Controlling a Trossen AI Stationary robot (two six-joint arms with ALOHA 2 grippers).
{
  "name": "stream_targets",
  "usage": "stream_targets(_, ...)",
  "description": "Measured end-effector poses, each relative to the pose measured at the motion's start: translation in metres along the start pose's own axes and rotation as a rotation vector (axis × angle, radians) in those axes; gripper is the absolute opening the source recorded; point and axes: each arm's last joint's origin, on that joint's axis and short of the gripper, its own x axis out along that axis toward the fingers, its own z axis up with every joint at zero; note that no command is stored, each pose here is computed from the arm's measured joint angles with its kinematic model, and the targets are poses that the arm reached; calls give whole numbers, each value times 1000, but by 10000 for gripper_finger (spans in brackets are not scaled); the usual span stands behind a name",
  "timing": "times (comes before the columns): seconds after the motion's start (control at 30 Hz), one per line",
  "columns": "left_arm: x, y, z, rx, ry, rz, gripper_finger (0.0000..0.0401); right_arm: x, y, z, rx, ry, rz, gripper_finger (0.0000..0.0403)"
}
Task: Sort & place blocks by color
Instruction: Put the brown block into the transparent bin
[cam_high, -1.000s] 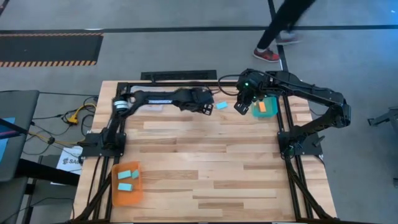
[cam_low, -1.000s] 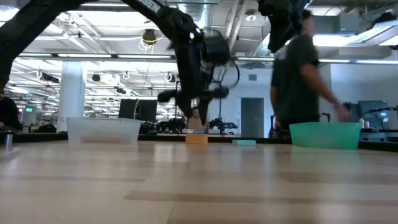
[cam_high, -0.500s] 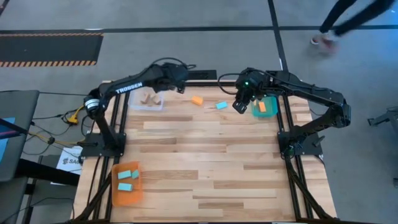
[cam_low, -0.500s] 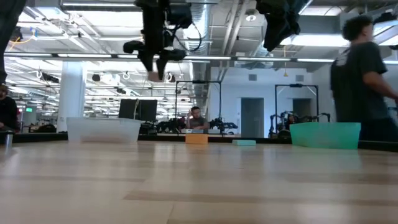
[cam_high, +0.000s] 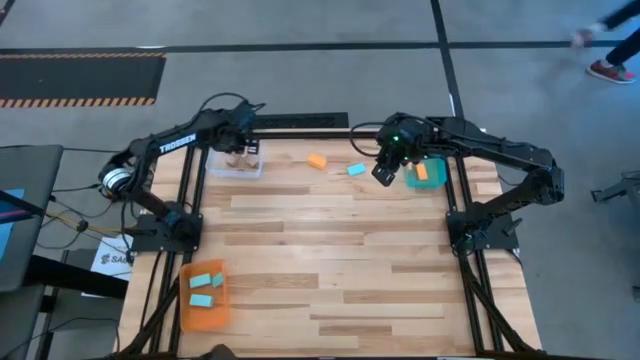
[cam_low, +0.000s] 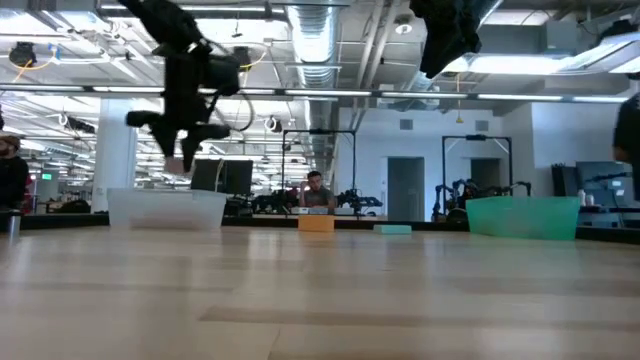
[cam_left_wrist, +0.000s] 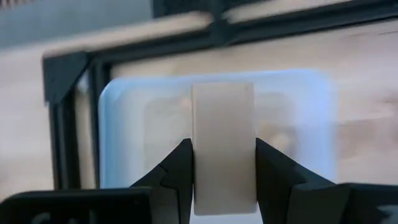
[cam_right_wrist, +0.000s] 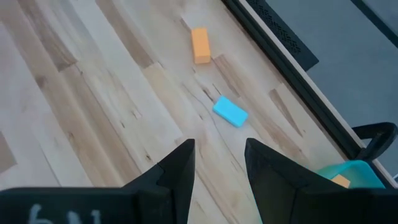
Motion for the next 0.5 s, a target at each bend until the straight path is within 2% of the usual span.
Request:
stream_targets(0.23, 28, 37, -5, -120, 117, 20, 99, 0, 0, 1, 37, -9, -1, 163)
stream_targets(0.33, 33, 45, -2, -129, 129, 30, 101, 0, 0, 1, 51, -9, 0, 163)
stream_targets(0.4, 35, 51, 0, -123, 123, 62, 132, 0, 0, 1, 60, -9, 1, 163)
stream_targets(0.5, 35, 52, 2, -118, 112, 66, 204, 0, 1, 1, 69, -10, 4, 163)
